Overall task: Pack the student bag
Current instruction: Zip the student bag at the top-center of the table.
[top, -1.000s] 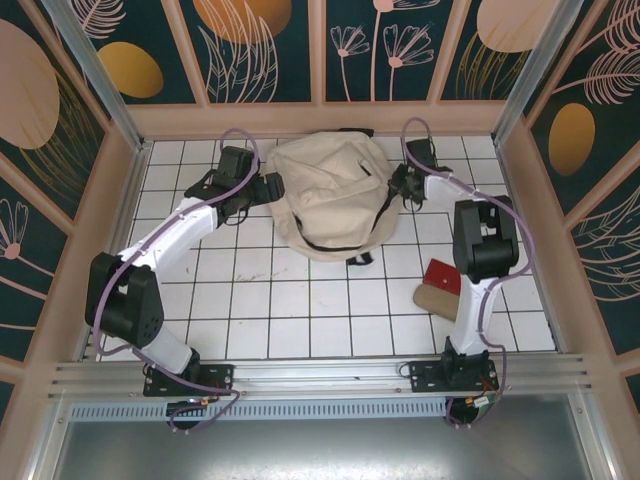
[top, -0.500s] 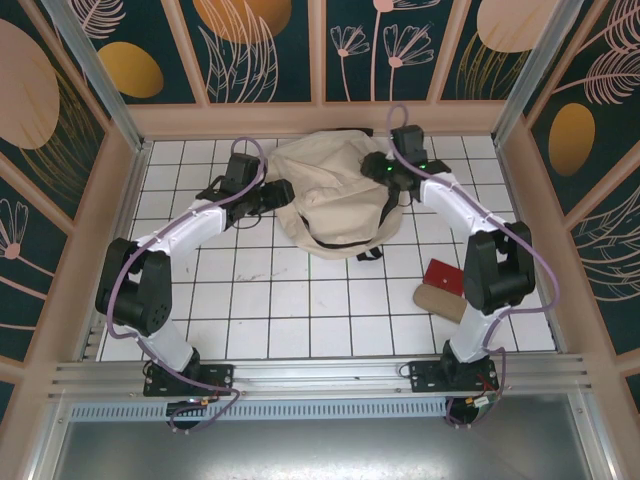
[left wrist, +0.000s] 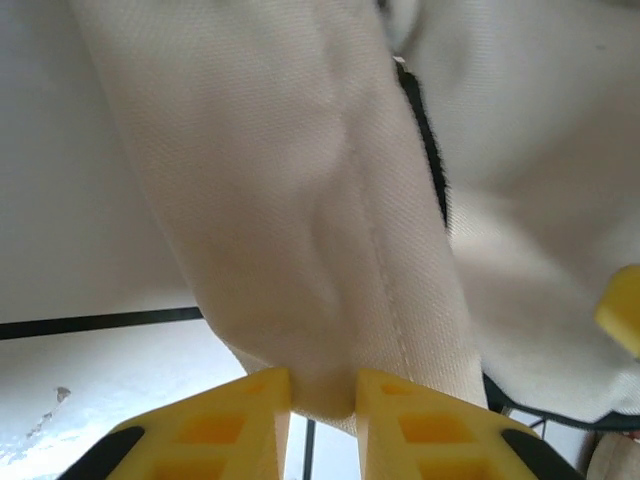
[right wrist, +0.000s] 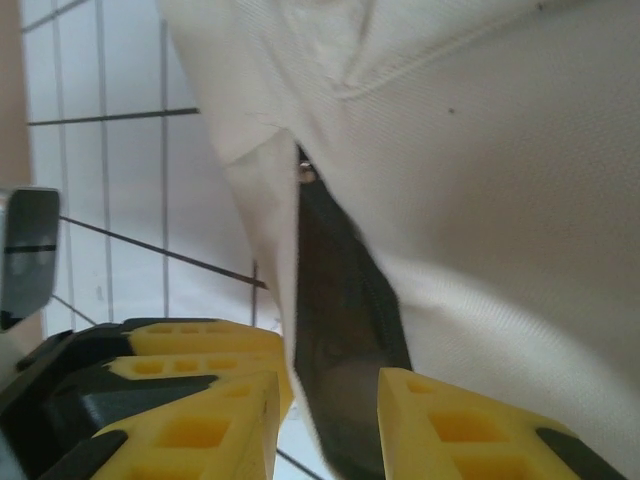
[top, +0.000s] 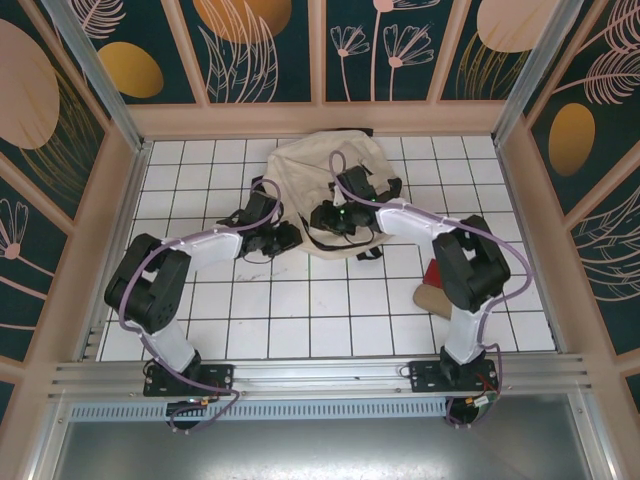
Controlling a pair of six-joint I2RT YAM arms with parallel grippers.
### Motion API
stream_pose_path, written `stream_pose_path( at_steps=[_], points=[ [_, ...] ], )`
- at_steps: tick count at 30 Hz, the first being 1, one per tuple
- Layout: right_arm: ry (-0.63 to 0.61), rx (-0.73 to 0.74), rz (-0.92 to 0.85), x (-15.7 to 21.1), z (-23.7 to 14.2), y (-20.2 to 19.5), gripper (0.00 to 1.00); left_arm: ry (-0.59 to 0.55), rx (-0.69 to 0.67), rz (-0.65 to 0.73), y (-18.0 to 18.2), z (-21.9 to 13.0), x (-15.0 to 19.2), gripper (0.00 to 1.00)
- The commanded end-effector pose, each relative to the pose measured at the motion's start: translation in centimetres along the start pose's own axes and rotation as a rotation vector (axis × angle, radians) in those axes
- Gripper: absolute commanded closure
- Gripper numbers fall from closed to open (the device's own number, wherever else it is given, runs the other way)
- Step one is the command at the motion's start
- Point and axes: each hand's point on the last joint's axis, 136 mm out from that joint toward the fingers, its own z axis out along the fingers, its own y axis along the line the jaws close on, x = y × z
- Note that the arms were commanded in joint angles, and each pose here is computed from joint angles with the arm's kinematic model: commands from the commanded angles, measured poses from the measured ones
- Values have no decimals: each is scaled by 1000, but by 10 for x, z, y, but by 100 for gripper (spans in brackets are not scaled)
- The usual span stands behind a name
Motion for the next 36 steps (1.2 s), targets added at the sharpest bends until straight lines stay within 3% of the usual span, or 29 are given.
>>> stream_pose_path(
  at_steps=[1, 5, 12, 20, 23, 27, 32, 36],
  points=[
    [31, -20, 4, 1, 19, 8, 67, -4, -12, -15, 6, 6, -1, 81],
    [52, -15, -12, 1, 37, 10, 67, -1, -36, -4, 11, 9, -1, 88],
    [47, 2, -22, -6, 51, 8, 69, 7, -78, -4, 23, 17, 1, 90],
    [50, 60, -27, -10, 62, -5, 78, 8, -91, -4, 25, 20, -1, 90],
    [45, 56, -35, -10, 59, -3, 84, 9, -113, -2, 30, 21, 0, 90],
    [21, 75, -50, -15, 50, -3, 99, 15, -125, -4, 34, 23, 1, 90],
    [-6, 90, -96, -20, 28, 2, 100, 10, -128, 2, 33, 21, 0, 90],
    [8, 52, -133, -20, 8, 10, 100, -25, -38, 73, 0, -1, -20, 85]
  ],
)
